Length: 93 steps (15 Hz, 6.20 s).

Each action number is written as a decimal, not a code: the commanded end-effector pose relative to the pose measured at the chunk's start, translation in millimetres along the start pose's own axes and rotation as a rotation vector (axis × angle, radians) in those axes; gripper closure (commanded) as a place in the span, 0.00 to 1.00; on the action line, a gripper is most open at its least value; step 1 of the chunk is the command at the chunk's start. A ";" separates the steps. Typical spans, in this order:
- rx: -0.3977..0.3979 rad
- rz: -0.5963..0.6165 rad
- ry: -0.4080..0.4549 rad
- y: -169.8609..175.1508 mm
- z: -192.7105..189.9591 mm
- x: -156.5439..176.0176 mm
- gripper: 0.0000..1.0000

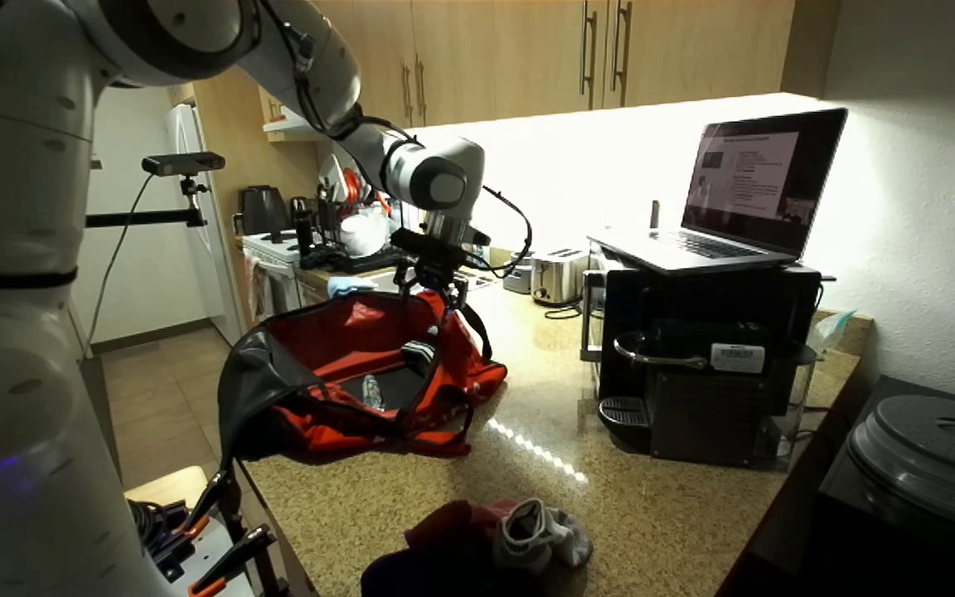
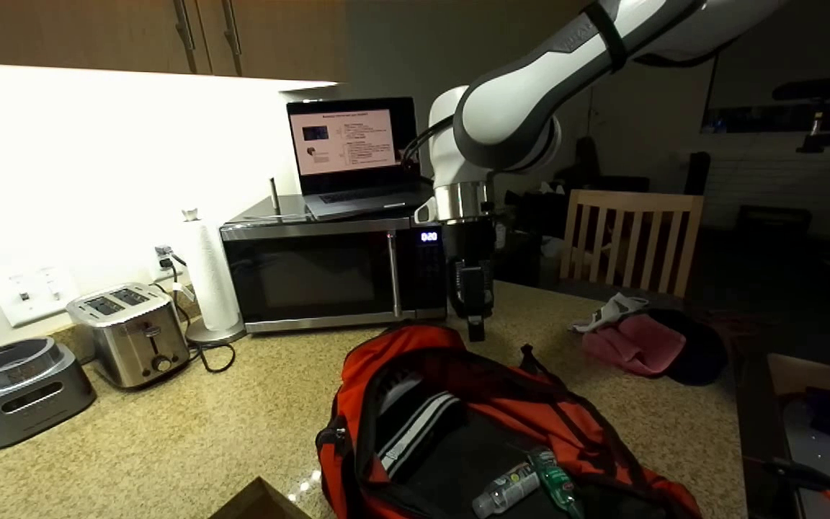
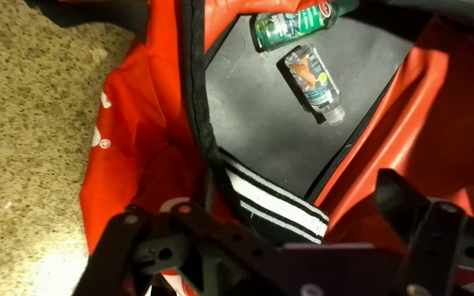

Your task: Pick up the bottle from the bag and put it on the table

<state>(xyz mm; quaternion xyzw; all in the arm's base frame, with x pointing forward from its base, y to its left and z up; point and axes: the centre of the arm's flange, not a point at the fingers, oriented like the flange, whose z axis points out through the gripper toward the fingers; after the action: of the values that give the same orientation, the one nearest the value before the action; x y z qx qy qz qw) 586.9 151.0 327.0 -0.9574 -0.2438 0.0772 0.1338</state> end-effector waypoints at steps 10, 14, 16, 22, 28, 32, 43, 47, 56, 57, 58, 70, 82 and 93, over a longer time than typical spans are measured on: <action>0.081 -0.258 -0.111 57.2 -13.5 5.8 0.00; 0.112 -0.317 -0.139 67.9 -12.6 -15.9 0.00; 0.115 -0.321 -0.147 62.0 -7.7 -18.7 0.00; 0.092 -0.298 -0.152 -0.1 29.1 -20.2 0.00; 0.001 -0.196 -0.101 -39.9 56.7 -38.8 0.00; -0.017 -0.175 -0.094 -33.4 60.4 -67.1 0.00; -0.143 -0.153 -0.149 25.0 61.2 -99.8 0.00; -0.130 -0.195 -0.150 30.6 57.1 -100.2 0.00; -0.118 -0.193 -0.145 31.4 50.9 -93.0 0.00; -0.118 -0.193 -0.145 31.4 50.9 -93.0 0.00; -0.118 -0.193 -0.145 31.4 50.9 -93.0 0.00; -0.112 -0.197 -0.144 31.7 53.9 -87.9 0.00; -0.073 -0.160 -0.125 -16.7 102.3 -11.5 0.00; -0.030 -0.074 -0.135 -12.1 148.0 5.2 0.00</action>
<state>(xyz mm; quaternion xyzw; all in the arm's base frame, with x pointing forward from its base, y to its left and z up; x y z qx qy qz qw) 549.3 200.9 198.7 -0.9367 -0.3064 0.1385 0.0980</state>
